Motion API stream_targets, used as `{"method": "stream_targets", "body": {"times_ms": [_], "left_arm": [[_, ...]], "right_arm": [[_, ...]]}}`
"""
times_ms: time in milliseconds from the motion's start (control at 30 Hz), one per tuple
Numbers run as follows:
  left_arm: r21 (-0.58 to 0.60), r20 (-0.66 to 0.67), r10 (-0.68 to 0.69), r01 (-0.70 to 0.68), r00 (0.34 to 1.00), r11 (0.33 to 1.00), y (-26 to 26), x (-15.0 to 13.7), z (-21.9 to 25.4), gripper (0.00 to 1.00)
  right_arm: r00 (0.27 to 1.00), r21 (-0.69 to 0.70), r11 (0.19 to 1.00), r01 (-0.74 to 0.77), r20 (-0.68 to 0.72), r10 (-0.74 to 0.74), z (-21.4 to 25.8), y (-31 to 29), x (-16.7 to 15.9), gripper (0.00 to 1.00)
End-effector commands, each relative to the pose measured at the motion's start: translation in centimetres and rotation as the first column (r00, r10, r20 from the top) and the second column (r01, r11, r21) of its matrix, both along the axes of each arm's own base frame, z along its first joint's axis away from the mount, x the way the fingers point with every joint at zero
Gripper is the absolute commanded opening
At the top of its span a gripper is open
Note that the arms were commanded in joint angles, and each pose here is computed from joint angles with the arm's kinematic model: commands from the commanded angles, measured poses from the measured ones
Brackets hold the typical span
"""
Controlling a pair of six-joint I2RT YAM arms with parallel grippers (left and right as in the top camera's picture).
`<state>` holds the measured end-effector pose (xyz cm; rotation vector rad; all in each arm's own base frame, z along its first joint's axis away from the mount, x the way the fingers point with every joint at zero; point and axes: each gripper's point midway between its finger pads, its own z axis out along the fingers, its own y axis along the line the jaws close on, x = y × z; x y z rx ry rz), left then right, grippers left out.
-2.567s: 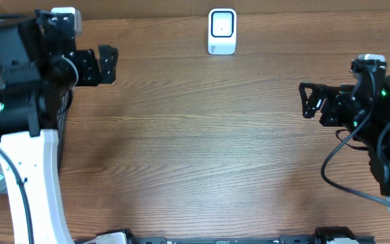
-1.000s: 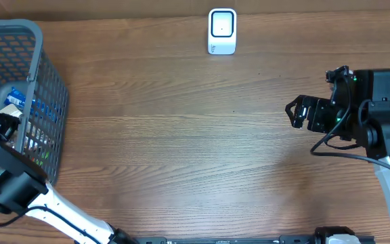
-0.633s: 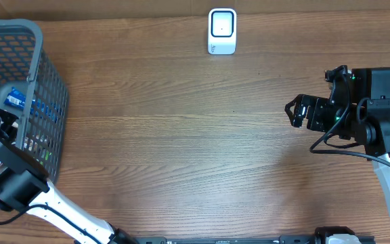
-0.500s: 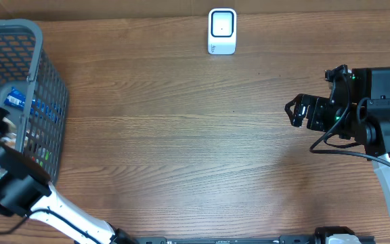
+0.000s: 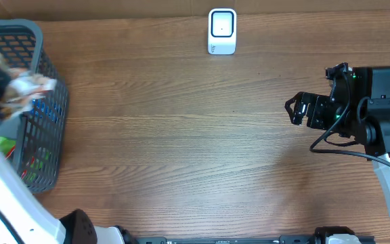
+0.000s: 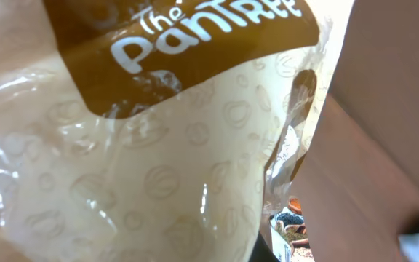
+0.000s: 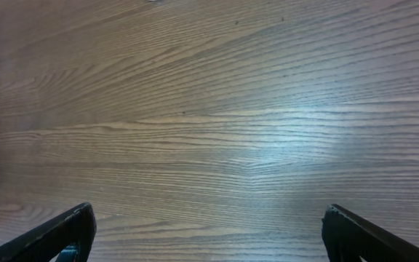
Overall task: Scan the item barcode
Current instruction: 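Lift the clear bag out with the left gripper and drop it mid-table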
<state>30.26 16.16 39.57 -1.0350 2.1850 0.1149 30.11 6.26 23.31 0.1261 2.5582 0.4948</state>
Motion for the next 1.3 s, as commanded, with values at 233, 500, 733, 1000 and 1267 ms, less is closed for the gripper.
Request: {"method": "stream_targets", "body": {"times_ms": [233, 500, 733, 1000, 1267], "left_arm": [[-0.255, -0.285, -0.503, 0.441, 0.816, 0.860, -17.7, 8.2, -12.9, 0.04], [-0.428, -0.463, -0.661, 0.504, 0.591, 0.750, -26.7, 9.5, -24.6, 0.04], [-0.471, -0.559, -0.691, 0.510, 0.458, 0.720, -30.4, 9.1, -31.2, 0.40], [-0.410, -0.506, -0.679, 0.545, 0.532, 0.732, -28.1, 11.3, -26.3, 0.68], [-0.262, -0.204, -0.572, 0.519, 0.794, 0.814, -20.1, 14.1, -11.6, 0.70]], "right_arm": [[0.999, 0.006, 1.000, -0.007, 0.045, 0.007, 1.2, 0.2, 0.6, 1.00], [0.999, 0.013, 1.000, 0.003, 0.052, -0.003, 1.3, 0.2, 0.8, 1.00], [0.998, 0.044, 0.998, 0.045, 0.032, -0.046, 1.0, 0.3, 1.6, 1.00], [0.999, 0.167, 0.985, -0.050, 0.031, 0.045, 0.6, 3.3, 3.3, 0.99], [0.978, 0.220, 0.960, -0.171, 0.152, 0.139, 1.2, 9.3, 6.9, 0.93]]}}
